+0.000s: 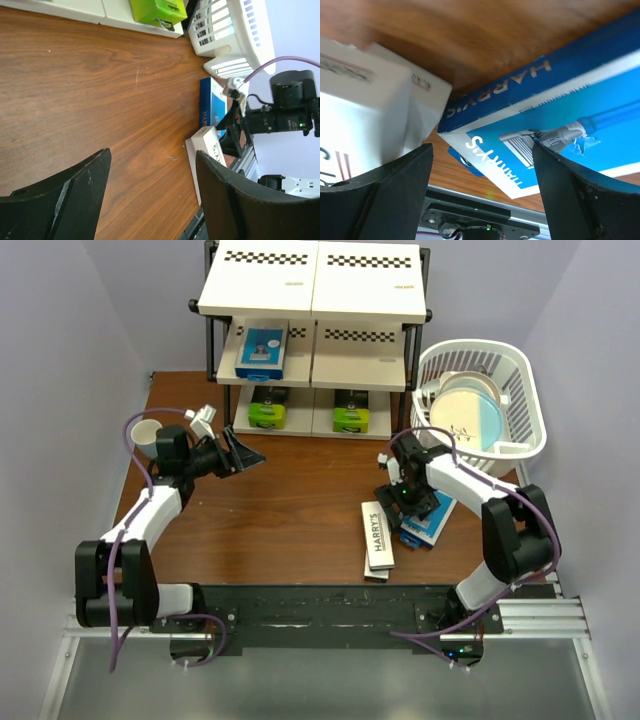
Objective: Place and organize the shaving razors onto the shelf
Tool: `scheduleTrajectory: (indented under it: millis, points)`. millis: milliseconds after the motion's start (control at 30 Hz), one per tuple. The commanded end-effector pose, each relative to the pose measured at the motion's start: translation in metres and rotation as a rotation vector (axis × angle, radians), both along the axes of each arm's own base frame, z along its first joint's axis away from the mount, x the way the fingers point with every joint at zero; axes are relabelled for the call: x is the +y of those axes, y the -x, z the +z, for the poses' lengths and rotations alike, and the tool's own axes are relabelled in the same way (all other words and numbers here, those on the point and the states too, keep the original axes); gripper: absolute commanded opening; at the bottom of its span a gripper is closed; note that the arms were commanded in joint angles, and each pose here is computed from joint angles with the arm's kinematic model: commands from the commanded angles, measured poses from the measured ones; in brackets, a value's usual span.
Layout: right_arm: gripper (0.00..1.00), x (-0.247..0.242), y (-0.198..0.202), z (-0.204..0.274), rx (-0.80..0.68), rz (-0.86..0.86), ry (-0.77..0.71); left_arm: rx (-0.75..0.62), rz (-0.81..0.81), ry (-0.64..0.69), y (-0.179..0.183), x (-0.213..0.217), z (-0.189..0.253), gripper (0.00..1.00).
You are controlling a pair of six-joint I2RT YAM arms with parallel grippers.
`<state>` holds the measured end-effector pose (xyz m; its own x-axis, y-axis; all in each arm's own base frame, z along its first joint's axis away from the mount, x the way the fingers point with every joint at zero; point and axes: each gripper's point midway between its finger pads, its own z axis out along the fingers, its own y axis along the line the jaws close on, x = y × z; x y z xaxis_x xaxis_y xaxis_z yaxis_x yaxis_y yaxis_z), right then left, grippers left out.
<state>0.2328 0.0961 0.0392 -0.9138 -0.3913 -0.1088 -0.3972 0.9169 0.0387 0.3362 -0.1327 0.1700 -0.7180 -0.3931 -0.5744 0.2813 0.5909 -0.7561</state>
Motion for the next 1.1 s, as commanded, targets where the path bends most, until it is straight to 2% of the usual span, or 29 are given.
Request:
scheduleTrajectory:
  millis: [0, 133, 300, 533, 700, 833, 867, 967, 1067]
  points:
    - [0.83, 0.036, 0.003, -0.015, 0.082, 0.011, -0.133, -0.094, 0.016, 0.003, 0.005, 0.003, 0.017, 0.73]
    - [0.81, 0.072, -0.006, -0.017, 0.09, 0.104, -0.184, -0.108, 0.061, -0.008, 0.007, 0.014, 0.014, 0.73]
    - [0.8, 0.132, -0.005, -0.022, 0.094, 0.333, -0.199, -0.109, 0.119, -0.015, 0.005, 0.034, 0.02, 0.71]
    - [0.8, 0.2, 0.036, -0.03, 0.153, 0.644, -0.189, -0.185, 0.177, -0.048, -0.001, 0.053, 0.054, 0.71]
    - [0.8, 0.249, 0.05, -0.032, 0.133, 0.775, -0.21, -0.152, 0.247, -0.104, 0.008, 0.067, 0.051, 0.71]
    - [0.81, 0.254, 0.075, -0.038, 0.174, 0.877, -0.19, -0.073, 0.399, -0.168, 0.028, 0.09, 0.039, 0.73]
    - [0.81, 0.253, 0.077, -0.037, 0.179, 0.881, -0.195, -0.008, 0.463, -0.191, 0.035, 0.1, 0.027, 0.73]
    - [0.81, 0.251, 0.081, -0.036, 0.19, 0.892, -0.207, 0.049, 0.505, -0.213, 0.051, 0.105, 0.022, 0.74]
    - [0.81, 0.256, 0.085, -0.032, 0.198, 0.936, -0.243, 0.052, 0.533, -0.231, 0.058, 0.111, 0.029, 0.75]
